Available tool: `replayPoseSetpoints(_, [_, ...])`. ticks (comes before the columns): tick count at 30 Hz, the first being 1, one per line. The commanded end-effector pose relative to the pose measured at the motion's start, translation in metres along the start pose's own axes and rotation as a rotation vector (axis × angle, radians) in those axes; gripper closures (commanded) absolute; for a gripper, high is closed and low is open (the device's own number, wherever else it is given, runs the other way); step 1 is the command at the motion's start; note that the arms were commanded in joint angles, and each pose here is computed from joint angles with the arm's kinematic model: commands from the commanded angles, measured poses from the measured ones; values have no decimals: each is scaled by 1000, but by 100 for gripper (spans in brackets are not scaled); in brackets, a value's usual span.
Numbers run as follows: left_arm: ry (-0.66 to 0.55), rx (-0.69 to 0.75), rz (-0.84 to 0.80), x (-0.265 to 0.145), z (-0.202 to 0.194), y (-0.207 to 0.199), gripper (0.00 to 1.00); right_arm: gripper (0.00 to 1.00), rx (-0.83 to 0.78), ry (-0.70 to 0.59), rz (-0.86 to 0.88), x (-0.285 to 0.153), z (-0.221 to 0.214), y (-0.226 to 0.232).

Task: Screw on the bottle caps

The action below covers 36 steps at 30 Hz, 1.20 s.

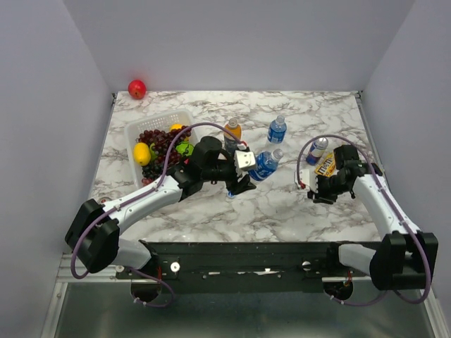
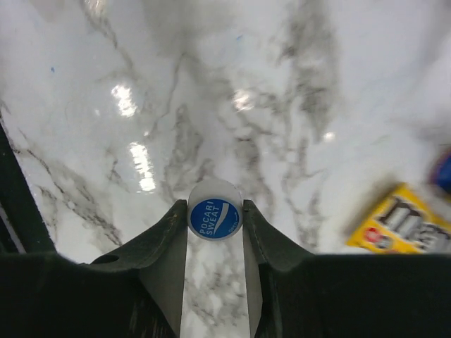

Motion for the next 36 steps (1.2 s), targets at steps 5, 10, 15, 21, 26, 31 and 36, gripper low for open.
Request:
replayPoseSetpoints(5, [-18, 103, -52, 0, -28, -10, 100, 69, -78, -349, -17, -108, 129, 13])
replayPoseSetpoints(10, [-42, 151, -72, 0, -34, -14, 100, 69, -104, -450, 22, -140, 188, 21])
replayPoseSetpoints(15, [-56, 166, -81, -1, -37, -17, 100, 69, -180, -433, 84, -143, 219, 27])
replayPoseSetpoints(21, [-75, 192, -65, -6, -35, -19, 100, 70, -227, -388, 73, -131, 225, 26])
replayPoseSetpoints(26, [-69, 208, -58, -12, -38, -19, 100, 70, -205, -379, 6, -127, 229, 15])
replayPoseSetpoints(31, [-72, 215, -56, -14, -38, -20, 100, 70, -201, -385, -16, -126, 231, 11])
replayPoseSetpoints(36, [-79, 227, -54, -14, -37, -20, 100, 69, -215, -392, 18, -124, 232, 14])
Point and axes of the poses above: each gripper's point midway between its finger pads, its own x axis out along the fingers, its own y axis along the line the jaws close on, z = x × y, the point moved 9 cm from there along -x, back along the fingers, and after that the axes turned 3 degrees about x, right-handed, at the moved point
